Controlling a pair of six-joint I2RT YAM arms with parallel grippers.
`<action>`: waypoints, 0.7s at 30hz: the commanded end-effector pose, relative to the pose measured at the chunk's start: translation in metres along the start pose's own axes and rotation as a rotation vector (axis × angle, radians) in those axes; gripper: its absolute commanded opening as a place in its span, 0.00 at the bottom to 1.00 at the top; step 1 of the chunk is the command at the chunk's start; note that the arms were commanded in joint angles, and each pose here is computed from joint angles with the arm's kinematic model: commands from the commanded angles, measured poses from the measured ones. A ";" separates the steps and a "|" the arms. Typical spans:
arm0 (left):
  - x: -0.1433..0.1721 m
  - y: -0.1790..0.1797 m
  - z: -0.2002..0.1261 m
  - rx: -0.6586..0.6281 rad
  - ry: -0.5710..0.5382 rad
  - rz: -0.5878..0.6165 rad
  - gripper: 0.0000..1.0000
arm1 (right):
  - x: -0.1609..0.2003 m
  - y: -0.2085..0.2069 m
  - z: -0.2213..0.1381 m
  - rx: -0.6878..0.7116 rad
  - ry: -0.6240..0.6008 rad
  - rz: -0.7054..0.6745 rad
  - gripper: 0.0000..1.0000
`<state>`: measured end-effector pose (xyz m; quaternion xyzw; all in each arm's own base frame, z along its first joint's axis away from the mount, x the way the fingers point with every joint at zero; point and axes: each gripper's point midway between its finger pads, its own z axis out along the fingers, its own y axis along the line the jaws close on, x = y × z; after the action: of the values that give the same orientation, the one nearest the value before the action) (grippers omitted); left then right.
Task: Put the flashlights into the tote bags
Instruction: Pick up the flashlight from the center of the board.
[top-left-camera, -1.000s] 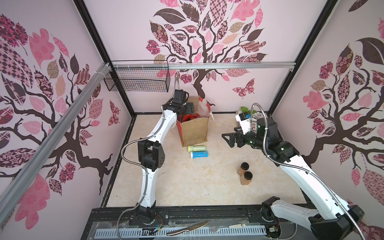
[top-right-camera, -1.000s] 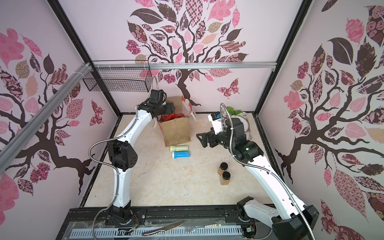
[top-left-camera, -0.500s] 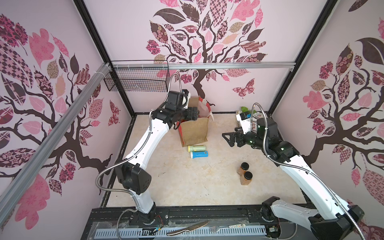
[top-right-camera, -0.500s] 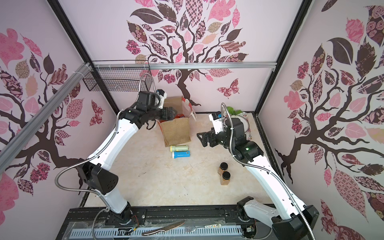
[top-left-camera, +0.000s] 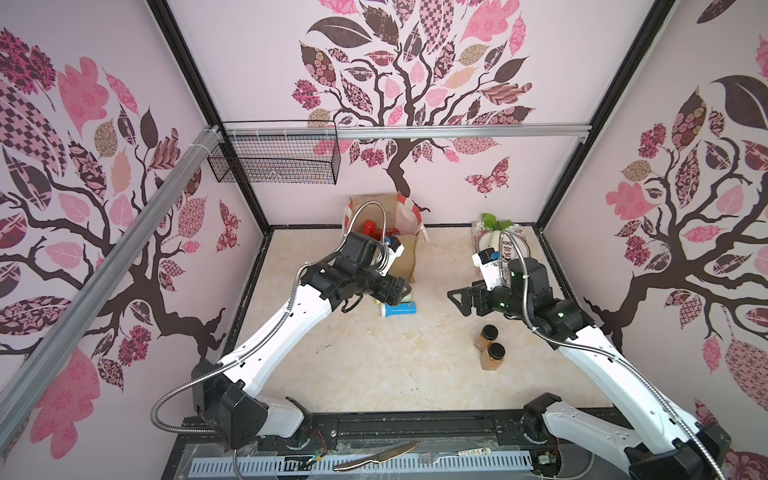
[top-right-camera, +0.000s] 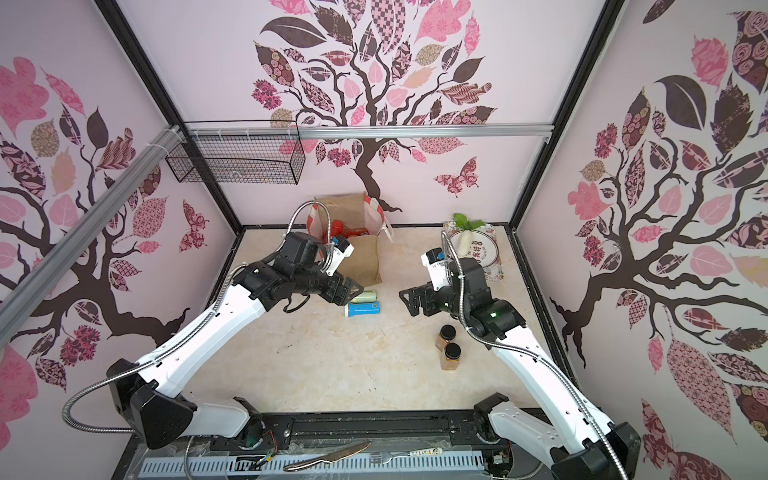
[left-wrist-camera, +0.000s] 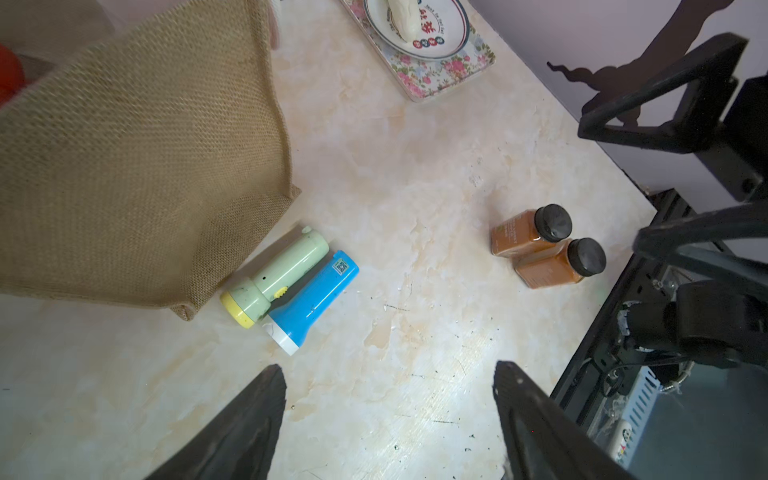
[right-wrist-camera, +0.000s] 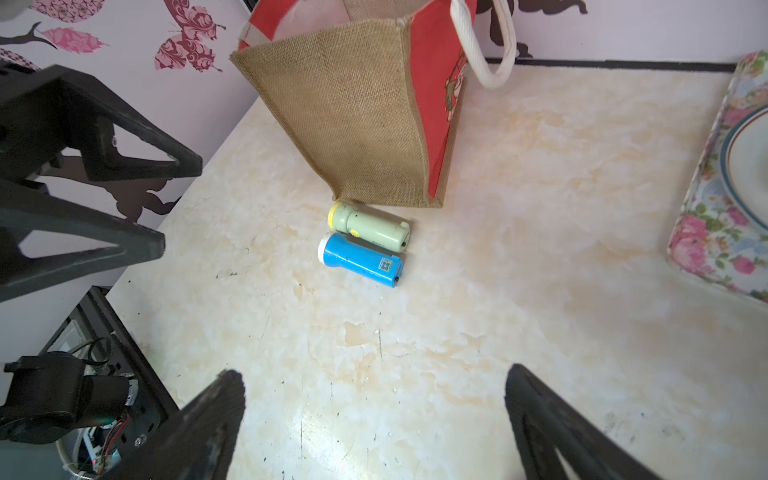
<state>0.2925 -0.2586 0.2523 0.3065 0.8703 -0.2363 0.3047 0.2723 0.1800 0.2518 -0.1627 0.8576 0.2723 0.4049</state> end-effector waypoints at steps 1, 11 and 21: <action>0.026 -0.002 0.020 0.043 0.093 0.042 0.82 | 0.000 0.004 -0.006 -0.015 -0.011 0.014 1.00; 0.062 0.019 0.079 0.018 0.284 0.065 0.80 | 0.016 -0.001 -0.004 -0.001 0.030 0.056 1.00; 0.077 0.035 0.120 -0.040 0.397 0.115 0.78 | 0.018 0.001 -0.007 -0.003 0.042 0.065 1.00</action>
<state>0.3008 -0.2668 0.0954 0.3741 0.9083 -0.1441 0.1200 0.2582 0.1737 0.2368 -0.1393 0.8725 0.2770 0.3777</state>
